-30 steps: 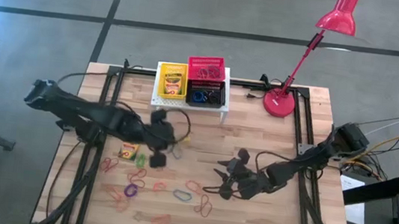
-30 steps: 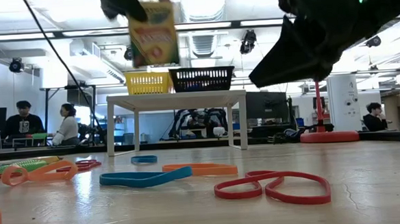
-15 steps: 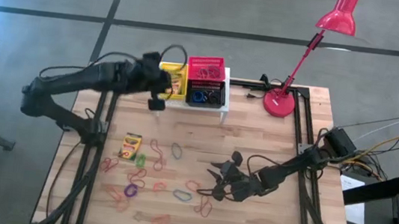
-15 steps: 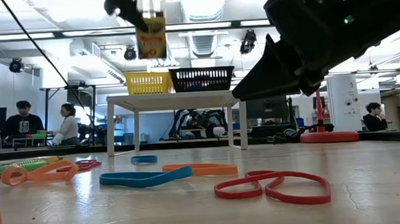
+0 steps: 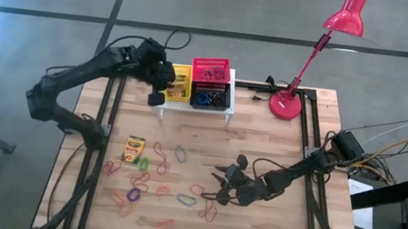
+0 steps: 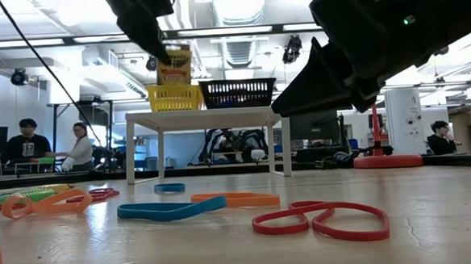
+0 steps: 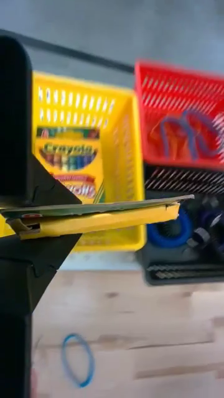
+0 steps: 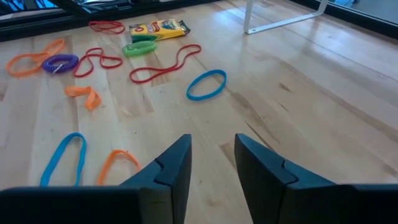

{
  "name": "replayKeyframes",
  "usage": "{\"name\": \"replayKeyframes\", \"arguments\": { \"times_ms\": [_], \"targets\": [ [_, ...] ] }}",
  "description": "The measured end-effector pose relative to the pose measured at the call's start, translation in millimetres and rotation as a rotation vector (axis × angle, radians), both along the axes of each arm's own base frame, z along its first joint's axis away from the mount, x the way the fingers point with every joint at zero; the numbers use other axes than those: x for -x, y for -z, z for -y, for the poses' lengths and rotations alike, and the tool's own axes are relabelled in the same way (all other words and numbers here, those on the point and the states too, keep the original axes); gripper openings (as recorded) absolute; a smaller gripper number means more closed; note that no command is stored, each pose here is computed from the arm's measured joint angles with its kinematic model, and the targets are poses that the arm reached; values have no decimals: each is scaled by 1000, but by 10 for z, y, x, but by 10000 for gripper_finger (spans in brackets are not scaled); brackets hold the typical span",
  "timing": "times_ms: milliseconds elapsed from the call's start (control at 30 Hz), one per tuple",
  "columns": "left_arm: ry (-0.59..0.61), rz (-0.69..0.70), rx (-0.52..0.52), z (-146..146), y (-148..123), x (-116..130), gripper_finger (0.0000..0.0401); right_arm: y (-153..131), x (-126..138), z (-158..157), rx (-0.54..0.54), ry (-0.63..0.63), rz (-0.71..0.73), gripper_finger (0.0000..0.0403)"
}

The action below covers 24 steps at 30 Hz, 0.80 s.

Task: Pick & Place Office Desk Supplies
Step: Put the crayon box into the yellow bin

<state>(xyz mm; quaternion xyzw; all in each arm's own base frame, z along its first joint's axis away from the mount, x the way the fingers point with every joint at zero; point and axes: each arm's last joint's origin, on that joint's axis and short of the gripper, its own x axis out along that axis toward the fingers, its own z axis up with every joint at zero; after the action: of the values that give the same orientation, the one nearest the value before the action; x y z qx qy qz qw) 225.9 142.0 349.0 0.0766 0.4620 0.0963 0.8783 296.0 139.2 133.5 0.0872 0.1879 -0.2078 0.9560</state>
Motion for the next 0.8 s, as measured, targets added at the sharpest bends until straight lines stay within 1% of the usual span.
{"name": "replayKeyframes", "arguments": {
  "times_ms": [167,333,433,600,700,800],
  "targets": [
    [32,-64,29,-40,123,-67,42,0,0,0,0,0,0,112],
    [38,-58,20,-53,130,-87,45,0,0,0,0,0,0,107],
    [41,-60,19,-53,132,-88,56,-1,0,0,0,-1,0,105],
    [30,-59,21,-55,131,-88,94,-1,0,0,-1,-1,0,107],
    [1,-56,21,-73,130,-82,123,-2,0,0,-1,-1,1,111],
    [-34,-66,0,-109,128,-62,155,-1,1,0,0,-1,0,114]
  ]
}}
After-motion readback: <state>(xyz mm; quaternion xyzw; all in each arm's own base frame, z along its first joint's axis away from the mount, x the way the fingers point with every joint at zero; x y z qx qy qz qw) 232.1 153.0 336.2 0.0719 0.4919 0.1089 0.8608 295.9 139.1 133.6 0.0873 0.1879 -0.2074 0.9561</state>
